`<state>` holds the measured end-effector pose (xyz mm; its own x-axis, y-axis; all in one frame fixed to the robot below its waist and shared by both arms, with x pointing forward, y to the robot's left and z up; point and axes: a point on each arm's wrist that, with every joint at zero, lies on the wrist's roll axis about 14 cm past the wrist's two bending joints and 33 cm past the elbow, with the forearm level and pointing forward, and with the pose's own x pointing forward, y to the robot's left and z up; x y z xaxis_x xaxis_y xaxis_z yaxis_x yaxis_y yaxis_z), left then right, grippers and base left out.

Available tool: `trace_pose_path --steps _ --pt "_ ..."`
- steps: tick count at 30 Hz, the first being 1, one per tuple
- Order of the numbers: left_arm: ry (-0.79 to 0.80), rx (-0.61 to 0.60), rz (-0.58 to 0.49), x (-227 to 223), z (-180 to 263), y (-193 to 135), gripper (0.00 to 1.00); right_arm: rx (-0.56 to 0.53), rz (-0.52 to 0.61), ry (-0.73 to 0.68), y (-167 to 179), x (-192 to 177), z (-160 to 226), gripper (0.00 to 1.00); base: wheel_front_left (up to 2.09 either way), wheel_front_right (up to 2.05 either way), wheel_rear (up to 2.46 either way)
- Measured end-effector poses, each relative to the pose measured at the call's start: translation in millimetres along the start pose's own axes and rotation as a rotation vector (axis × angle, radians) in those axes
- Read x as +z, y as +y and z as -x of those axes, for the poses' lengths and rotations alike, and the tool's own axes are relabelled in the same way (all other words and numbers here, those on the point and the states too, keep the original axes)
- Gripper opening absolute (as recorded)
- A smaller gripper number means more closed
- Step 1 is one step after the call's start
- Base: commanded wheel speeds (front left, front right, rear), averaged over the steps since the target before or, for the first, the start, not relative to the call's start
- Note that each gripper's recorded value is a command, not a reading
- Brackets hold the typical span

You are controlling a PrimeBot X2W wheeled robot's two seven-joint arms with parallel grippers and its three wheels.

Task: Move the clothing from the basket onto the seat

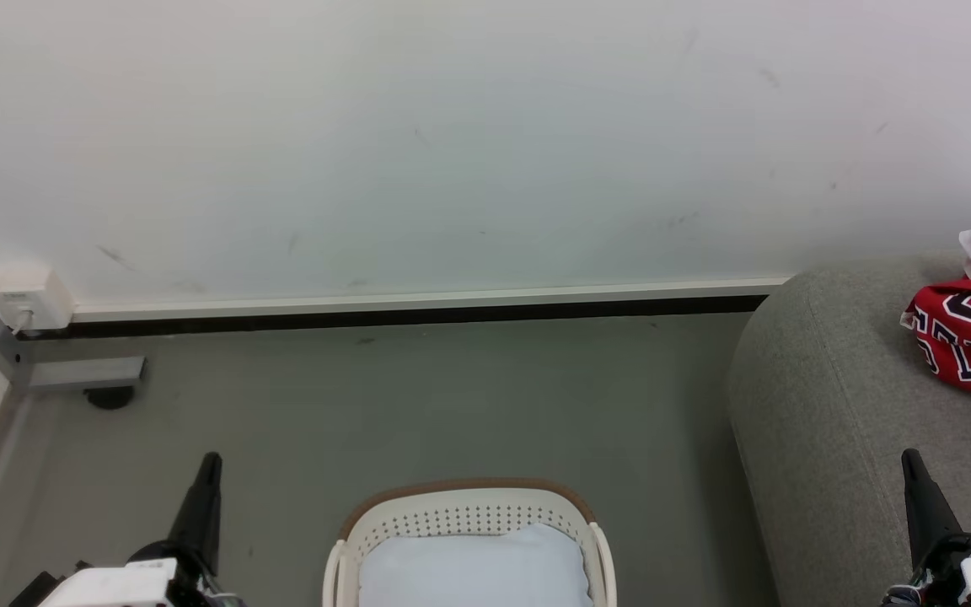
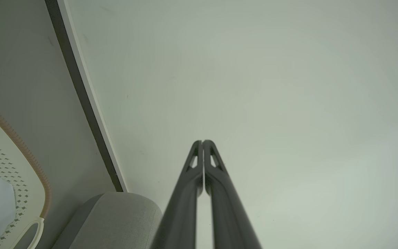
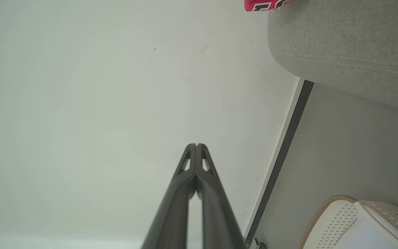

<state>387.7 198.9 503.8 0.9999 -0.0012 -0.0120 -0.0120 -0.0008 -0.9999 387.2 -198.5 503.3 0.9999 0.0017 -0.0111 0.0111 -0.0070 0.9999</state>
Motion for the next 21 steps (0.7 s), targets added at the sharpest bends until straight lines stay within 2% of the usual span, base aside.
trace_pose_path --steps 21 --pt "0.000 0.000 0.000 0.1 0.0 0.0 0.00 0.000 0.000 0.000 0.1 0.0 0.0 0.00 0.00 0.00 0.00"
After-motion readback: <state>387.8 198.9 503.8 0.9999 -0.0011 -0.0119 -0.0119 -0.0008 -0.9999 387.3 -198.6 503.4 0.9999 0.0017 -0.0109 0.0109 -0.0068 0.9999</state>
